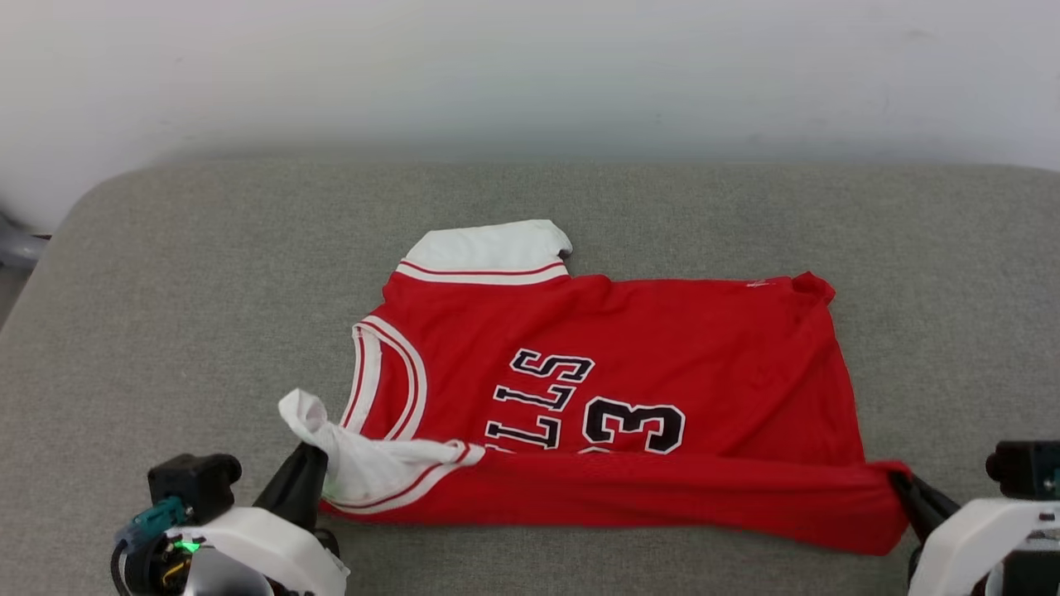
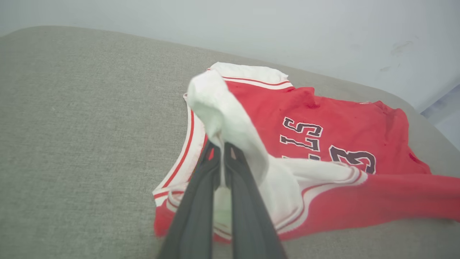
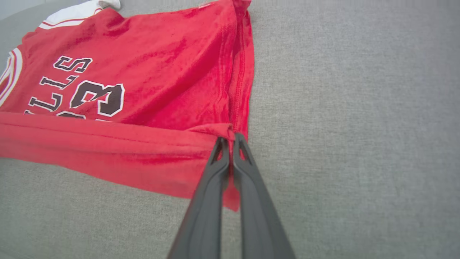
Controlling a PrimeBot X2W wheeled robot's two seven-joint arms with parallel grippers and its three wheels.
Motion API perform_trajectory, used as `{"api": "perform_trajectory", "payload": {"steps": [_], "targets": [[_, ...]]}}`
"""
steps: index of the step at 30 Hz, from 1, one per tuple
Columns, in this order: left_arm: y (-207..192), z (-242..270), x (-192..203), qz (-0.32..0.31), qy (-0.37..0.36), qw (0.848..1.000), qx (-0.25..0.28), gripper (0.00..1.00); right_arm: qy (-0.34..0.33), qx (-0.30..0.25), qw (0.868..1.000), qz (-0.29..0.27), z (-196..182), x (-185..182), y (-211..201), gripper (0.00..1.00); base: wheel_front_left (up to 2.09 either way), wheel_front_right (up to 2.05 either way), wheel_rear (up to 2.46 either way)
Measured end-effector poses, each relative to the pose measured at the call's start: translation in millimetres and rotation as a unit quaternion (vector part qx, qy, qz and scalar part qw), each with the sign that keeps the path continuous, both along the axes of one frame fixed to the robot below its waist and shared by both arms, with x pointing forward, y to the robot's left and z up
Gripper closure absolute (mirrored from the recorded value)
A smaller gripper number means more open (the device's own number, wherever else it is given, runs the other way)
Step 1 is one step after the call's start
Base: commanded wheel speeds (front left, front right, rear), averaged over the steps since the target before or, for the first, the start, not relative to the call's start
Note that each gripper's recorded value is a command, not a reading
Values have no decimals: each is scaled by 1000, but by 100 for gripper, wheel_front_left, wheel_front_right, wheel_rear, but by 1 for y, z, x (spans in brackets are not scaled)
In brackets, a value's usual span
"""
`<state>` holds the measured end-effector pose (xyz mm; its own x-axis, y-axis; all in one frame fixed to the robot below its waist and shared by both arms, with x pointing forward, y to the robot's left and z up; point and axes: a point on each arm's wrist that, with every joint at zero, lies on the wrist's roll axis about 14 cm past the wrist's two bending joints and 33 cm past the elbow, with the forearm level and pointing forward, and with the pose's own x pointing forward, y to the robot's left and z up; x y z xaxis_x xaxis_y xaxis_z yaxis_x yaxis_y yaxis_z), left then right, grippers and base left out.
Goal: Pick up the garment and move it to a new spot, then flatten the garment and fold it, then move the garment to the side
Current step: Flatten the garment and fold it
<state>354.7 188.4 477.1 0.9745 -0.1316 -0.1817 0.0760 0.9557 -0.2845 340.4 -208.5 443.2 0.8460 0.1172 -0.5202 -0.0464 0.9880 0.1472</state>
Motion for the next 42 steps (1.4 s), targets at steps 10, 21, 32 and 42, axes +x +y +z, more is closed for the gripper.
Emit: {"api": "perform_trajectory", "payload": {"steps": [10, 21, 32, 42], "targets": [[-4, -39, 49, -18, 38, 999, -2, 100, 21, 4, 998, 53, -30, 59, 24, 100, 0, 0, 0], [-12, -82, 52, -27, 98, 995, -22, 71, 28, 19, 998, 56, -62, 73, 30, 47, 0, 0, 0], [2, -62, 54, -11, 67, 998, -16, 0, -125, 31, 991, 37, -9, 89, 27, 0, 0, 0, 0], [34, -19, 54, 6, 42, 999, 11, 0, -221, 15, 975, 28, 39, 70, 24, 0, 0, 0, 0]]}}
